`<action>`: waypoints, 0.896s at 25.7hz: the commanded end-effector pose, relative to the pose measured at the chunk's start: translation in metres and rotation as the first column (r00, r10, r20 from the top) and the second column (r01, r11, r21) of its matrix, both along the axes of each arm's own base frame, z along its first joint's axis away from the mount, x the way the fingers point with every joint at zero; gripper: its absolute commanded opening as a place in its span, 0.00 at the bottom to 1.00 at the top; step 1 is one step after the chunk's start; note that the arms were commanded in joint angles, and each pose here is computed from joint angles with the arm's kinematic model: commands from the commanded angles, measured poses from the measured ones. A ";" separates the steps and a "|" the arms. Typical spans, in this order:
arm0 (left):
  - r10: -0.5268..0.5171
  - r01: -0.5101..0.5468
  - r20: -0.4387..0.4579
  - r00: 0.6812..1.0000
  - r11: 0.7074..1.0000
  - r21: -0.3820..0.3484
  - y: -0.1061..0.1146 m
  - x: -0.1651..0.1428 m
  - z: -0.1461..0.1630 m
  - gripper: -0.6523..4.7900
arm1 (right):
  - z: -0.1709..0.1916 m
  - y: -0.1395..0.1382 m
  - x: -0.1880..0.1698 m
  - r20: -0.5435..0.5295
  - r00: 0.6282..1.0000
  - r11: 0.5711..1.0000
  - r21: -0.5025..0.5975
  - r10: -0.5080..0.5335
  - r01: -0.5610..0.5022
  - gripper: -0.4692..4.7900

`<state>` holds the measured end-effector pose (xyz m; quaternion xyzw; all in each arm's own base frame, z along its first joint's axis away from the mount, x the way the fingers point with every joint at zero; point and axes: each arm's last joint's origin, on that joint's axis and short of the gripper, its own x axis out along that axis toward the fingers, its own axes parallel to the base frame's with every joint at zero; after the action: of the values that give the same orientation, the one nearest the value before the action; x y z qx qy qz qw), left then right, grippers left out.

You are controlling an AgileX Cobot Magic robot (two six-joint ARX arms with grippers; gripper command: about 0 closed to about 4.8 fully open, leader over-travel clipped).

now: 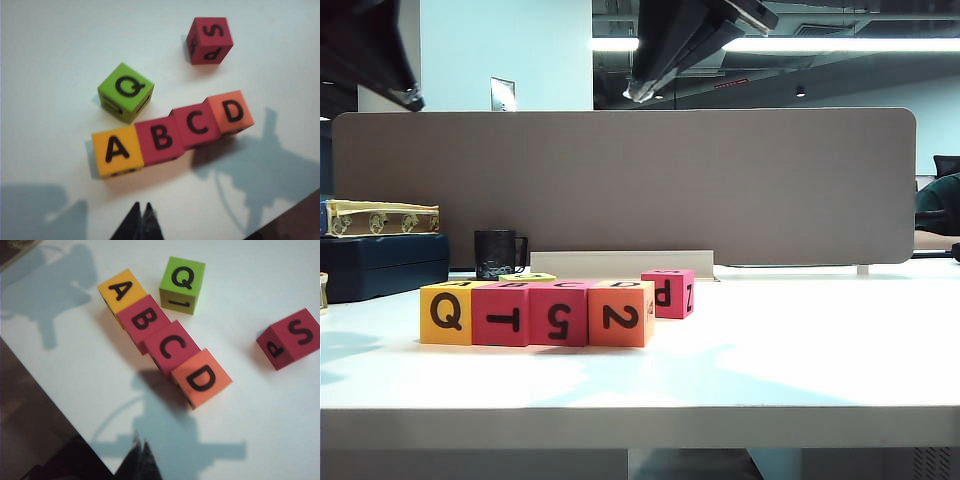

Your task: Select the appropriate blocks from the scattered letter blocks on the table and arrange them in a row to spell out "ABCD".

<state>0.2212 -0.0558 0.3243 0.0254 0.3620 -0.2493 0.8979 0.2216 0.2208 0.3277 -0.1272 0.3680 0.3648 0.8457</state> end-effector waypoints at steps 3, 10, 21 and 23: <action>0.035 -0.035 0.002 0.999 0.999 0.005 0.004 -0.017 -0.012 0.11 | 0.001 -0.001 -0.003 -0.012 1.000 1.000 -0.009 -0.004 0.004 0.09; 0.034 -0.034 0.001 0.999 0.999 0.004 0.007 -0.030 -0.022 0.11 | 0.001 0.004 -0.008 -0.012 1.000 1.000 -0.013 0.018 -0.018 0.09; -0.001 0.001 -0.009 1.000 1.000 -0.027 0.006 -0.030 -0.022 0.11 | 0.001 0.004 -0.008 -0.012 1.000 1.000 -0.013 0.017 -0.017 0.09; -0.001 0.001 -0.010 1.000 1.000 -0.027 0.006 -0.030 -0.022 0.11 | 0.001 0.004 -0.008 -0.012 1.000 1.000 -0.014 0.017 -0.017 0.09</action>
<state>0.1912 -0.0498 0.3005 0.0143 0.3681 -0.2508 0.8952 0.2144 0.2242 0.3253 -0.1365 0.3825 0.3699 0.8356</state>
